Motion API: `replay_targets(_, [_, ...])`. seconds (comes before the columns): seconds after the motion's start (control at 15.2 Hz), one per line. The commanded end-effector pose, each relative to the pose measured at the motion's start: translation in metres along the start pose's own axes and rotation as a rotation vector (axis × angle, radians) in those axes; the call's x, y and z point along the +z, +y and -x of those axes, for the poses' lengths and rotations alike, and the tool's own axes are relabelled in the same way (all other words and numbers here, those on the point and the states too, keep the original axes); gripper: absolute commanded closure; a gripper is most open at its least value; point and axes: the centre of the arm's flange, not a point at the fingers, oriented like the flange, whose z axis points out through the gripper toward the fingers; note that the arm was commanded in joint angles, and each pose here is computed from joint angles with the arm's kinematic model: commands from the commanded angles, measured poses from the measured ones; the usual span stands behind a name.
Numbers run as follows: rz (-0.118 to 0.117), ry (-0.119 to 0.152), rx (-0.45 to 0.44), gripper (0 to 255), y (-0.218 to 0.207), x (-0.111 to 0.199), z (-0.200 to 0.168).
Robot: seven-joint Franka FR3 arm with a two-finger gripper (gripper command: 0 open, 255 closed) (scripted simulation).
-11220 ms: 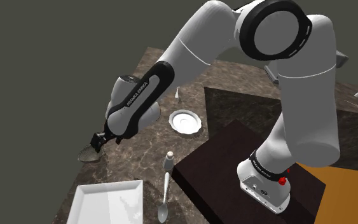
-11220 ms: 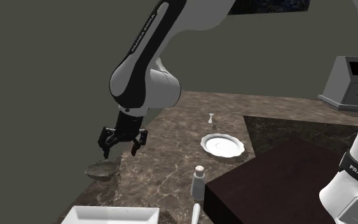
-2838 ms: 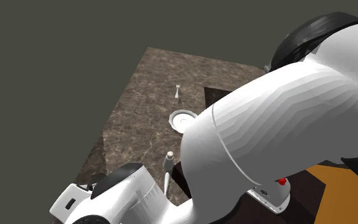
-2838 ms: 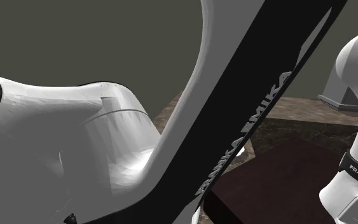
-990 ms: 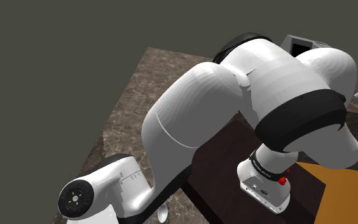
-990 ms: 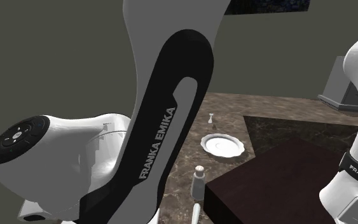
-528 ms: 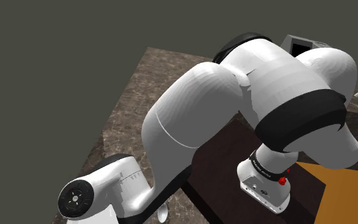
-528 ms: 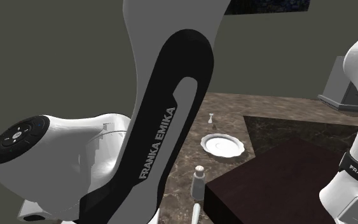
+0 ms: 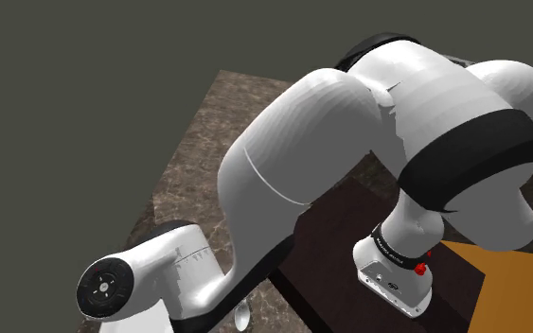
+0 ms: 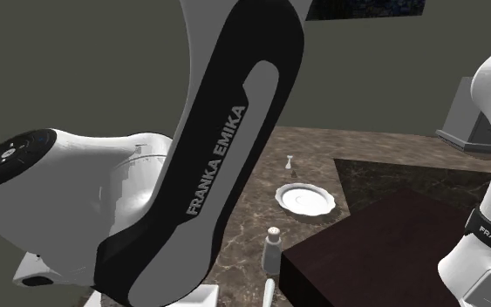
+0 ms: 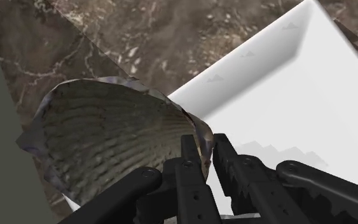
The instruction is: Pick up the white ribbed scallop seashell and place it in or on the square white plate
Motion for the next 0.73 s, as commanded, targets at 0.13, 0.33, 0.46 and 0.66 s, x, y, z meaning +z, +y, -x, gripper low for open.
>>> replay_targets(0.13, [0.0,0.0,0.0,255,0.003,-0.021,0.007])
replay_targets(0.33, [0.0,0.0,0.0,255,0.006,-0.036,0.012])
replay_targets(0.46, [0.0,0.0,0.0,255,0.008,-0.046,0.015])
replay_targets(0.66, [0.0,0.0,0.0,255,-0.011,-0.06,0.002])
